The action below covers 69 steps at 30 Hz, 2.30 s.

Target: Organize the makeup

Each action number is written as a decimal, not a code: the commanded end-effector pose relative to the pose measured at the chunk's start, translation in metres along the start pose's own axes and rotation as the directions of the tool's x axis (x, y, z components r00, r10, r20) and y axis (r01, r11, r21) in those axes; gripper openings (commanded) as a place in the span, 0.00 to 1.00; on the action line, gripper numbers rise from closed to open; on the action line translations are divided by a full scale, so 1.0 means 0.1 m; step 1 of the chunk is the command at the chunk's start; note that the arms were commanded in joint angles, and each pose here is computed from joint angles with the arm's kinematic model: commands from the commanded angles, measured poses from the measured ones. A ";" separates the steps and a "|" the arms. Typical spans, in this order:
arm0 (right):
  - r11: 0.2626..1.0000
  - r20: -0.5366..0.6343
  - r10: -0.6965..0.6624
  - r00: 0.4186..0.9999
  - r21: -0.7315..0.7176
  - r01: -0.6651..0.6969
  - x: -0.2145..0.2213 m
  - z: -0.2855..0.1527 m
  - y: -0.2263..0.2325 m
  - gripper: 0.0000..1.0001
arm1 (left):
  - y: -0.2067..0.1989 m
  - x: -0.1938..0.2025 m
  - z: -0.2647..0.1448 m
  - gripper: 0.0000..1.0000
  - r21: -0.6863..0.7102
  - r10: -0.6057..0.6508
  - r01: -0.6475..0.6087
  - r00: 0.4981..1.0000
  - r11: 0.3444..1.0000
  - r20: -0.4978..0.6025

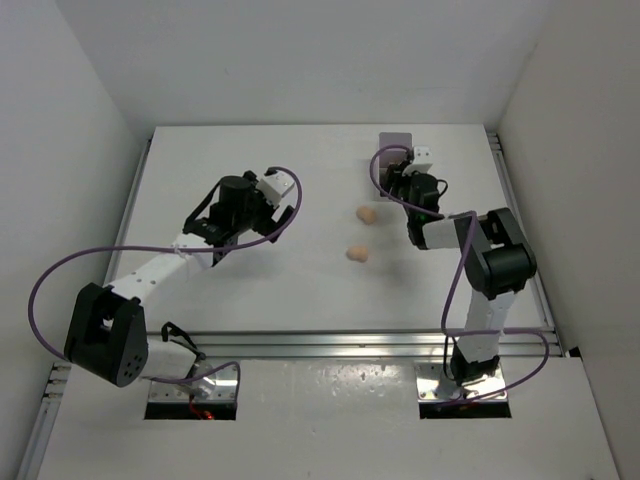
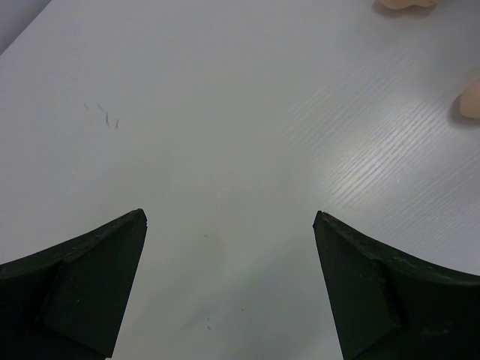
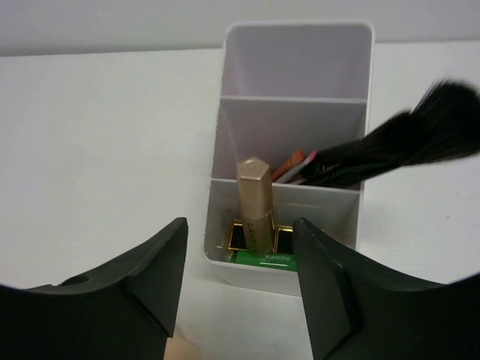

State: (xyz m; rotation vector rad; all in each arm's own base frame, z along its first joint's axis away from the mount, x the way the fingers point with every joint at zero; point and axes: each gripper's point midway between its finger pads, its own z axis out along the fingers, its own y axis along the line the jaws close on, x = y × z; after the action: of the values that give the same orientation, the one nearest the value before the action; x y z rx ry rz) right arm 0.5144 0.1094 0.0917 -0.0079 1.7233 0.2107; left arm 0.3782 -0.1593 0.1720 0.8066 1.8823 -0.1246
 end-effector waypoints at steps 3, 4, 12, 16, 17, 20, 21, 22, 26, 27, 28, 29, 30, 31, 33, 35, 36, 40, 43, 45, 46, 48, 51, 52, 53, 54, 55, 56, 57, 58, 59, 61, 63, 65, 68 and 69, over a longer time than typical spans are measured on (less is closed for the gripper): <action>0.995 0.106 -0.085 0.991 -0.038 0.089 -0.75 -0.31 0.22 0.68 | 0.06 -0.17 -0.11 1.00 -0.021 -0.012 0.014 0.997 1.000 0.082; 0.996 0.016 -0.088 0.996 -0.028 0.088 -0.55 -0.39 0.17 0.70 | 0.04 -0.12 -0.10 1.00 -0.018 -0.014 0.015 0.997 1.000 0.072; 0.928 -0.449 -0.292 0.844 -0.346 0.137 -0.11 -0.98 0.55 0.70 | 0.01 -0.04 -0.18 1.00 -0.014 -0.015 0.016 0.996 1.000 0.093; 0.804 -0.528 -0.514 0.676 -0.572 0.164 0.31 -1.12 0.78 0.69 | -0.03 -0.02 -0.20 1.00 -0.004 -0.032 0.033 0.994 0.999 0.100; 0.790 -0.509 -0.525 0.682 -0.589 0.169 0.20 -1.05 0.86 0.69 | -0.04 -0.05 -0.22 1.00 0.005 -0.031 0.031 0.993 1.000 0.112; 0.775 -0.563 -0.540 0.626 -0.622 0.110 0.40 -1.07 0.93 0.73 | -0.06 -0.05 -0.24 1.00 0.013 -0.030 0.029 0.993 0.999 0.118; 0.779 -0.573 -0.539 0.618 -0.618 0.106 0.44 -1.05 0.92 0.74 | -0.09 -0.09 -0.26 1.00 0.017 -0.026 0.024 0.991 1.000 0.130; 0.786 -0.593 -0.540 0.597 -0.608 0.106 0.55 -1.01 0.89 0.78 | -0.09 -0.09 -0.26 1.00 0.017 -0.026 0.024 0.991 1.000 0.130; 0.794 -0.578 -0.561 0.592 -0.579 0.186 0.52 -0.75 0.82 0.81 | -0.10 -0.07 -0.31 1.00 0.020 -0.027 0.025 0.992 0.999 0.120; 0.795 -0.582 -0.566 0.584 -0.573 0.200 0.55 -0.68 0.80 0.81 | -0.10 -0.07 -0.31 1.00 0.021 -0.027 0.025 0.992 0.999 0.120; 0.790 -0.568 -0.578 0.586 -0.569 0.227 0.49 -0.61 0.80 0.81 | -0.11 -0.05 -0.31 1.00 0.024 -0.029 0.026 0.993 0.999 0.112; 0.793 -0.573 -0.592 0.567 -0.541 0.281 0.47 -0.57 0.72 0.81 | -0.10 -0.08 -0.33 1.00 0.021 -0.027 0.025 0.992 0.999 0.120; 0.785 -0.566 -0.606 0.559 -0.540 0.305 0.46 -0.53 0.72 0.81 | -0.14 -0.09 -0.33 1.00 0.028 -0.024 0.021 0.992 0.999 0.122; 0.781 -0.563 -0.616 0.551 -0.528 0.333 0.45 -0.47 0.67 0.81 | -0.14 -0.09 -0.33 1.00 0.028 -0.024 0.021 0.992 0.999 0.122; 0.777 -0.565 -0.624 0.540 -0.524 0.349 0.50 -0.42 0.64 0.80 | -0.14 -0.09 -0.33 1.00 0.028 -0.024 0.021 0.992 0.999 0.122; 0.769 -0.570 -0.635 0.521 -0.534 0.352 0.55 -0.41 0.62 0.77 | -0.14 -0.09 -0.33 1.00 0.028 -0.024 0.021 0.992 0.999 0.122; 0.761 -0.578 -0.645 0.501 -0.547 0.349 0.66 -0.40 0.61 0.77 | -0.14 -0.07 -0.33 1.00 0.031 -0.025 0.022 0.993 0.999 0.114; 0.757 -0.590 -0.649 0.480 -0.566 0.328 0.79 -0.37 0.62 0.68 | -0.14 -0.07 -0.33 1.00 0.031 -0.025 0.022 0.993 0.999 0.114; 0.750 -0.581 -0.651 0.490 -0.592 0.294 0.86 -0.37 0.69 0.60 | -0.14 -0.07 -0.33 1.00 0.031 -0.025 0.022 0.993 0.999 0.114; 0.750 -0.580 -0.649 0.492 -0.596 0.286 0.92 -0.34 0.69 0.50 | -0.14 -0.07 -0.33 1.00 0.031 -0.025 0.022 0.993 0.999 0.114; 0.753 -0.576 -0.644 0.503 -0.593 0.286 0.90 -0.31 0.71 0.46 | -0.14 -0.07 -0.33 1.00 0.031 -0.025 0.022 0.993 0.999 0.114; 0.754 -0.574 -0.642 0.508 -0.594 0.280 0.92 -0.27 0.73 0.35 | -0.14 -0.07 -0.33 1.00 0.031 -0.025 0.022 0.993 0.999 0.114; 0.750 -0.553 -0.642 0.532 -0.598 0.283 0.82 -0.22 0.78 0.12 | -0.14 -0.07 -0.33 1.00 0.031 -0.025 0.022 0.993 0.999 0.114; 0.750 -0.550 -0.640 0.536 -0.597 0.283 0.77 -0.23 0.79 0.05 | -0.14 -0.07 -0.33 1.00 0.031 -0.025 0.022 0.993 0.999 0.114; 0.748 -0.543 -0.642 0.542 -0.599 0.286 0.73 -0.23 0.82 0.01 | -0.14 -0.07 -0.33 1.00 0.031 -0.025 0.022 0.993 0.999 0.114; 0.745 -0.518 -0.640 0.568 -0.599 0.293 0.61 -0.21 0.86 0.00 | -0.14 -0.07 -0.33 1.00 0.031 -0.025 0.022 0.993 0.999 0.114; 0.746 -0.499 -0.634 0.590 -0.596 0.297 0.49 -0.22 0.90 0.00 | -0.14 -0.07 -0.33 1.00 0.031 -0.025 0.022 0.993 0.999 0.114; 0.739 -0.474 -0.633 0.612 -0.606 0.295 0.41 -0.21 0.95 0.00 | -0.14 -0.07 -0.33 1.00 0.031 -0.025 0.022 0.993 0.999 0.114; 0.736 -0.432 -0.625 0.650 -0.602 0.309 0.16 -0.21 1.01 0.00 | -0.14 -0.07 -0.33 1.00 0.031 -0.025 0.022 0.993 0.999 0.114; 0.737 -0.414 -0.620 0.666 -0.599 0.314 0.07 -0.21 1.02 0.00 | -0.14 -0.07 -0.33 1.00 0.031 -0.025 0.022 0.993 0.999 0.114; 0.740 -0.352 -0.605 0.714 -0.580 0.341 -0.22 -0.18 1.08 0.00 | -0.12 -0.03 -0.31 1.00 0.027 -0.030 0.027 0.994 0.999 0.103; 0.767 -0.316 -0.563 0.764 -0.544 0.340 -0.46 -0.11 1.06 0.00 | -0.12 -0.03 -0.31 1.00 0.027 -0.030 0.027 0.994 0.999 0.103; 0.790 -0.261 -0.523 0.812 -0.506 0.346 -0.80 -0.03 1.02 0.00 | -0.12 -0.02 -0.31 1.00 0.026 -0.030 0.027 0.994 0.999 0.106; 0.831 -0.254 -0.464 0.849 -0.455 0.318 -1.00 0.05 0.88 0.00 | -0.13 0.00 -0.30 1.00 0.026 -0.030 0.027 0.994 0.999 0.106; 0.867 -0.190 -0.414 0.890 -0.381 0.321 -1.33 0.23 0.66 0.00 | -0.11 0.05 -0.28 1.00 0.021 -0.035 0.033 0.995 0.999 0.094; 0.888 -0.208 -0.401 0.892 -0.326 0.324 -1.37 0.28 0.44 0.00 | -0.11 0.05 -0.28 1.00 0.021 -0.035 0.033 0.995 0.999 0.094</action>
State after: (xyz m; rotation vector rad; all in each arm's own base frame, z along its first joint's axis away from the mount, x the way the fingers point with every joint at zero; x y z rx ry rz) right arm 0.5295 0.1715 0.1913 -0.7480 1.9940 0.2166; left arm 0.3447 -0.1548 0.1696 0.8001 1.8390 -0.1921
